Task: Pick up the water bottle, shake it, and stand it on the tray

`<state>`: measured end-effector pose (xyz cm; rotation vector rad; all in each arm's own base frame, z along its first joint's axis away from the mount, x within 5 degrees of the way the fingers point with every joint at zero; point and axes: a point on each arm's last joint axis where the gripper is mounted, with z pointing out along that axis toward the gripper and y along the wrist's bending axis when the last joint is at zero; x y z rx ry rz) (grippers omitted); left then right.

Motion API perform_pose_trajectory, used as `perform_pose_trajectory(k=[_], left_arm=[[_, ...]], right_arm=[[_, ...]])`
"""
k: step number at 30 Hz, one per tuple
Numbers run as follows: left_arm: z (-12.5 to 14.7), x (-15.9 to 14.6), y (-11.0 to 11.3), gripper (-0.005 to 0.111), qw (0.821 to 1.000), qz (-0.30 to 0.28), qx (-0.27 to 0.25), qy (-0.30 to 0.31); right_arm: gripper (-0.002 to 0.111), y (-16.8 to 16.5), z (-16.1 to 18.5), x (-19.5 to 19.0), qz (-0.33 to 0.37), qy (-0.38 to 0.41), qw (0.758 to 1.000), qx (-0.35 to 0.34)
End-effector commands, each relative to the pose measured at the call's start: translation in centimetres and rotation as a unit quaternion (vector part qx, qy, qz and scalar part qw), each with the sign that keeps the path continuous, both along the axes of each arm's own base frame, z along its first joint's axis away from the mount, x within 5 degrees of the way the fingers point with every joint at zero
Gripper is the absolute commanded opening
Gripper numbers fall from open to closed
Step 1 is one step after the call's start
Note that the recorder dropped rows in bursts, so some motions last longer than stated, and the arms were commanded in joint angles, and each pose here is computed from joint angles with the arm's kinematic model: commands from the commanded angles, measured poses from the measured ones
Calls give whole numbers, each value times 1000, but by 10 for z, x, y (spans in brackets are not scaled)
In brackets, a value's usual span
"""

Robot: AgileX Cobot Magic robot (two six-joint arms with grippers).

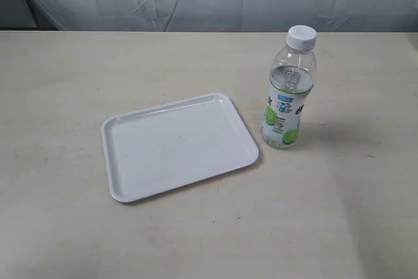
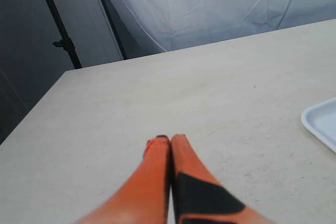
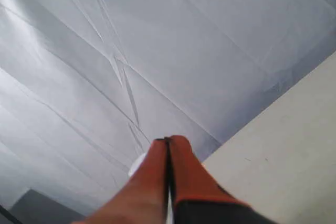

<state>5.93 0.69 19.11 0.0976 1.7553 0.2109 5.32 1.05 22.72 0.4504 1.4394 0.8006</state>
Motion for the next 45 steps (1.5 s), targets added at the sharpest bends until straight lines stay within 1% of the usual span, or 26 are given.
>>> perform_pose_trajectory(k=[1,2,4,7,10,13,15,18,21,23,24,27,29,30,32,37,41,45], left_arm=[[1,0,0,0,1000,0,-6,-8],[1,0,0,0,1000,0,-6,-8],[1,0,0,0,1000,0,-6,-8],[1,0,0,0,1000,0,-6,-8],[1,0,0,0,1000,0,-6,-8],[1,0,0,0,1000,0,-6,-8],[1,0,0,0,1000,0,-6,-8],[1,0,0,0,1000,0,-6,-8],[1,0,0,0,1000,0,-6,-8],[1,0,0,0,1000,0,-6,-8],[1,0,0,0,1000,0,-6,-8],[1,0,0,0,1000,0,-6,-8],[1,0,0,0,1000,0,-6,-8],[1,0,0,0,1000,0,-6,-8],[1,0,0,0,1000,0,-6,-8],[1,0,0,0,1000,0,-6,-8],[1,0,0,0,1000,0,-6,-8],[1,0,0,0,1000,0,-6,-8]], right_arm=[[2,1,29,-9,1,-34,997,-71],[2,1,39,-12,-1,-43,993,-113],[2,0,55,-15,-8,-46,984,-175],[-1,-1,81,-7,-21,-33,970,-242],[-1,2,99,17,-19,14,956,-293],[-1,6,116,44,-1,91,939,-330],[-1,11,127,65,25,142,921,-362],[-1,23,143,90,74,193,893,-400],[-1,37,150,114,108,229,865,-434],[-1,45,153,123,126,245,845,-458],[-1,50,153,127,134,254,832,-475],[-1,63,152,136,134,277,798,-518],[-1,71,150,138,119,278,783,-543],[-1,75,150,138,112,275,780,-551],[-1,83,151,136,115,262,780,-557],[-1,116,157,124,187,180,805,-534],[-1,133,159,115,221,141,804,-534],[-1,140,156,112,237,139,798,-537]])
